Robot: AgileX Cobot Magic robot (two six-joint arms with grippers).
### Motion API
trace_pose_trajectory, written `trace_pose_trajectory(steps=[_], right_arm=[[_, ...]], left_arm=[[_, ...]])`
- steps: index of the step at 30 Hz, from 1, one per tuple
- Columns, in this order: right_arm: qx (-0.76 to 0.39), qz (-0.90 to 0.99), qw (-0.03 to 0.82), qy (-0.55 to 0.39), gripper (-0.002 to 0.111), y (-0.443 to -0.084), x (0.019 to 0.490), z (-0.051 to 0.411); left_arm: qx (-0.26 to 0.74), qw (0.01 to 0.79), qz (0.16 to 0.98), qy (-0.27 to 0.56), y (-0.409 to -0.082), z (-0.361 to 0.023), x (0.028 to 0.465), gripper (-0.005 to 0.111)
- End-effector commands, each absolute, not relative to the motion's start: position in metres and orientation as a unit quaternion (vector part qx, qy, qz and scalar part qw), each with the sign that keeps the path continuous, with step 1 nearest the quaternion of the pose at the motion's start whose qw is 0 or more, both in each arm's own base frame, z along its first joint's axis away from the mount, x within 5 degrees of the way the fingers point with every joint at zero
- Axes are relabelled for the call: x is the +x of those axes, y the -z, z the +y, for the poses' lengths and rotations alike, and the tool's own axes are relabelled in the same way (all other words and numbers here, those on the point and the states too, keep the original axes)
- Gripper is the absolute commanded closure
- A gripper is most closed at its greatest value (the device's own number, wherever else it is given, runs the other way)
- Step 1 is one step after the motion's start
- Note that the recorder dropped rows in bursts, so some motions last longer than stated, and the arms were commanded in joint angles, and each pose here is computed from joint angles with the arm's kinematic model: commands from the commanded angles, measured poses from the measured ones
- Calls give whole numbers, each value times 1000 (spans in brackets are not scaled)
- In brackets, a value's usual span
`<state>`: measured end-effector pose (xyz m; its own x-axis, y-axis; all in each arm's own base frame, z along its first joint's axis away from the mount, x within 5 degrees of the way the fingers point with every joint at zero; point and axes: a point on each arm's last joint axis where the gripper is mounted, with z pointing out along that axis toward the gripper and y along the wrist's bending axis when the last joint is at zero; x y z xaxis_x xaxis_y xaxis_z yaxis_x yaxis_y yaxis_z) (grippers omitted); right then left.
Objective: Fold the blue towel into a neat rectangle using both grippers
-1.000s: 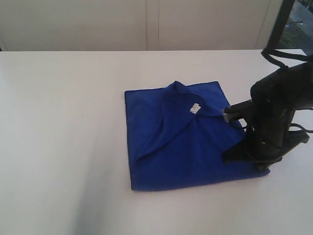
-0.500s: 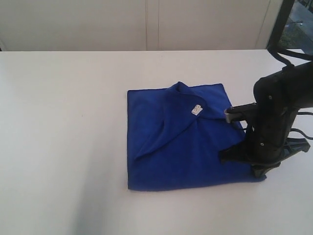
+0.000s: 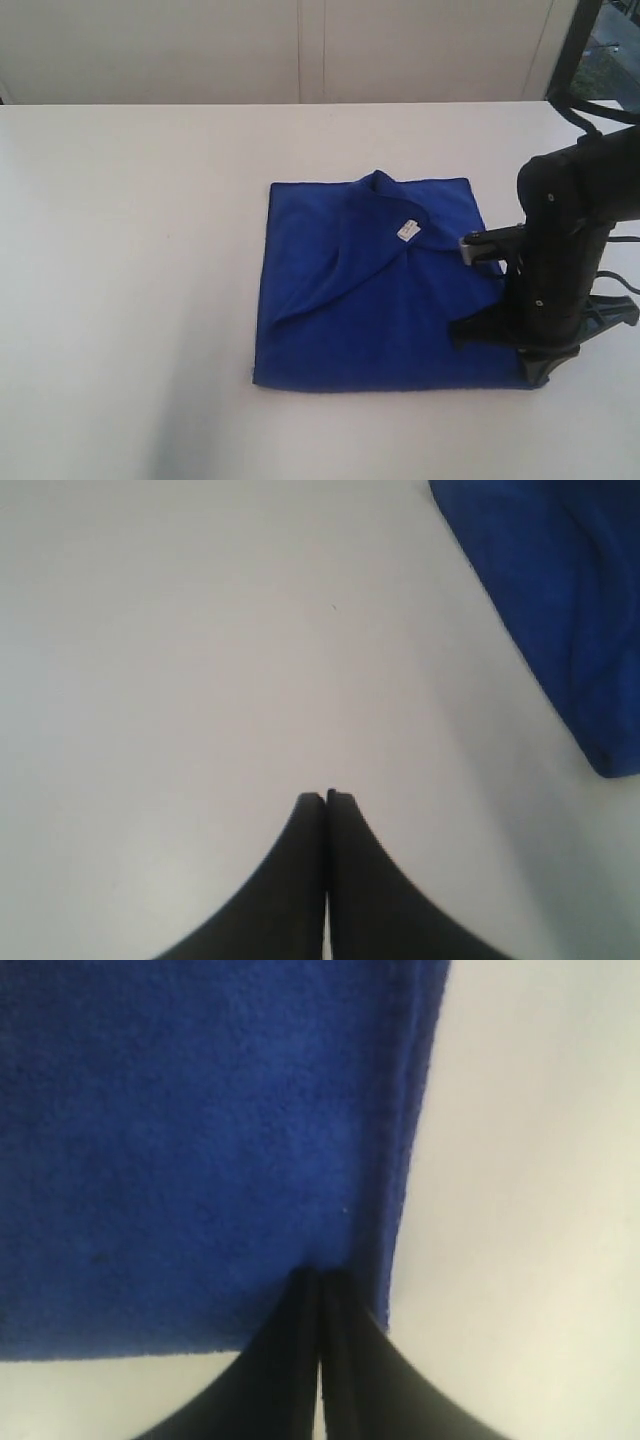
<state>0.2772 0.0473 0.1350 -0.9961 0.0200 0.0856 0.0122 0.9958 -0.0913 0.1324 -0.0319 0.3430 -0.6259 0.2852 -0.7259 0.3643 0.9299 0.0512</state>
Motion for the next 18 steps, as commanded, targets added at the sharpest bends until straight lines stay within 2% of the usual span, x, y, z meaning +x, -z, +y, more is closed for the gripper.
trace_pose_trajectory(steps=[1,8,18], right_arm=[[1,-997,57,-53,108,-133,273,45],[-1,-999,17,-43,108,-138,281,47],[-6,-994,-112,-17,108,-197,308,52]], left_arm=[[178,396,899,56,-345,-32,130,107],[178,396,899,56,-345,-32,130,107],[178,396,899,56,-345,-32,130,107]])
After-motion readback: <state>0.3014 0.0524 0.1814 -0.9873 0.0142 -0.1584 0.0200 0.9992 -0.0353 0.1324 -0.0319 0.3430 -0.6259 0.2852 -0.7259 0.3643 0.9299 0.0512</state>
